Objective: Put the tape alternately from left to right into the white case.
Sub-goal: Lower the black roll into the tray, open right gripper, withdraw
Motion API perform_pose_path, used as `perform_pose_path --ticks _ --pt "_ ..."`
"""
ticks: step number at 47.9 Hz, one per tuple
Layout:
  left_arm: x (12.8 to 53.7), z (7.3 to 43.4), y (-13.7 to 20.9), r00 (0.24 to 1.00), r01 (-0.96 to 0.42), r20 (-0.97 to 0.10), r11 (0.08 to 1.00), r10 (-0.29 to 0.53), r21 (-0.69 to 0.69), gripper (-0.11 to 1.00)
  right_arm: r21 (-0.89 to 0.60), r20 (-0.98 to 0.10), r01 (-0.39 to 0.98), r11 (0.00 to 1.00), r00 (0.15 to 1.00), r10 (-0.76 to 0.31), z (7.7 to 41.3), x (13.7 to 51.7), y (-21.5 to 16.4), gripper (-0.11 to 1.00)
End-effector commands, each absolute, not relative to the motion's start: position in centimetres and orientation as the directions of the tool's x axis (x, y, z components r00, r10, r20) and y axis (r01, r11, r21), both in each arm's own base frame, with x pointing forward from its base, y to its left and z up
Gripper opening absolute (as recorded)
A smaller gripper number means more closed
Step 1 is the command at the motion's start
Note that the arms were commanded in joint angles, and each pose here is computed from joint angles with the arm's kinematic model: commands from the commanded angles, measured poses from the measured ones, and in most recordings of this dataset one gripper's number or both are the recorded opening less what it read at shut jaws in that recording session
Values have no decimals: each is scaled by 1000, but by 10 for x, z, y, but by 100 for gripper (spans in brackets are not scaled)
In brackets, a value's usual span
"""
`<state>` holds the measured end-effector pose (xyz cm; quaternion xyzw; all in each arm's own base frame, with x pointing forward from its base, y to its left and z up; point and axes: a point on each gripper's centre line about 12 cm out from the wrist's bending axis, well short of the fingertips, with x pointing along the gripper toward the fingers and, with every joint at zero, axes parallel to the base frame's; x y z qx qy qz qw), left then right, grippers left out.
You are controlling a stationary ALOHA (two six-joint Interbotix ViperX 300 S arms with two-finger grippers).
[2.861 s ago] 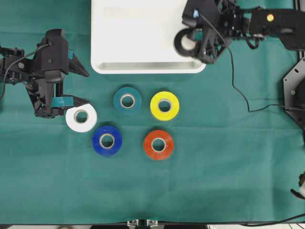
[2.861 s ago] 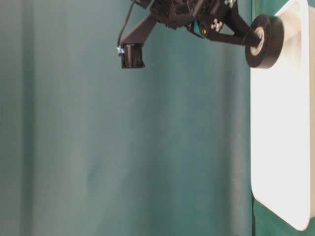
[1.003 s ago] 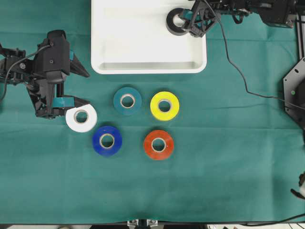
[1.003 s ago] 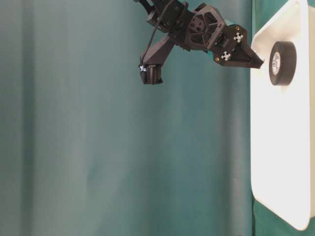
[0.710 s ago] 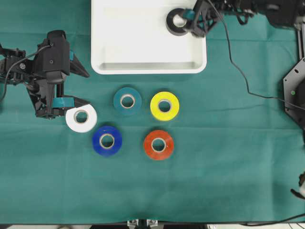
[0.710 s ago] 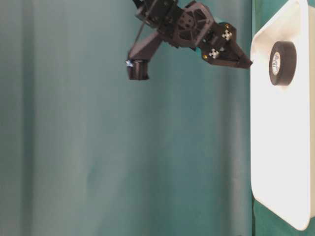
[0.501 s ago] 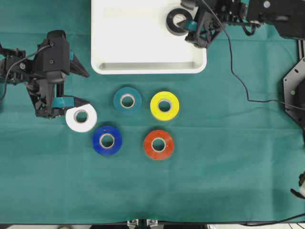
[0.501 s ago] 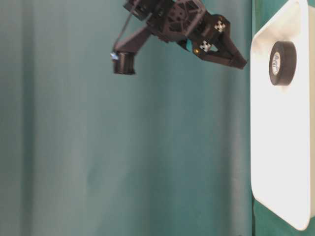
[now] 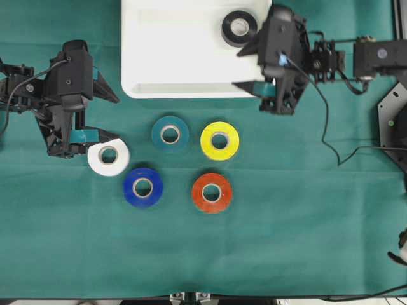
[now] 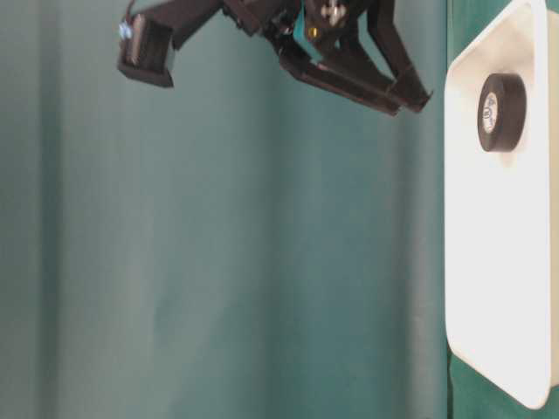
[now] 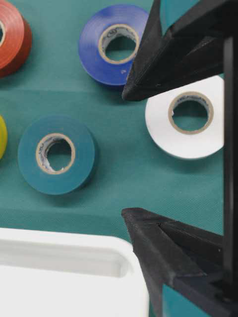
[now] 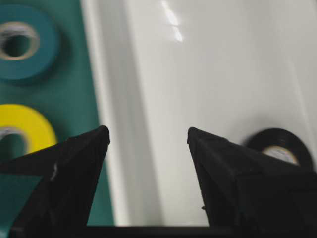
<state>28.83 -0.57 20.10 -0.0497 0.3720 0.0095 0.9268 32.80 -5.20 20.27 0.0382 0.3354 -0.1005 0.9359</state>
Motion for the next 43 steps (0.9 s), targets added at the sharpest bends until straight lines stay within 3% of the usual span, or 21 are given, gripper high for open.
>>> perform_pose_path --ticks 1,19,43 --pt "290 207 -7 739 -52 -674 995 -22 -89 54 19 -598 173 985 791 -128 211 329 -39 72" --pt "290 206 -7 739 -53 -674 995 -22 -90 55 61 -606 45 997 795 1 195 321 8 72" --pt "290 205 -10 739 -40 -673 995 -31 -90 55 94 -635 35 995 772 33 183 315 21 72"
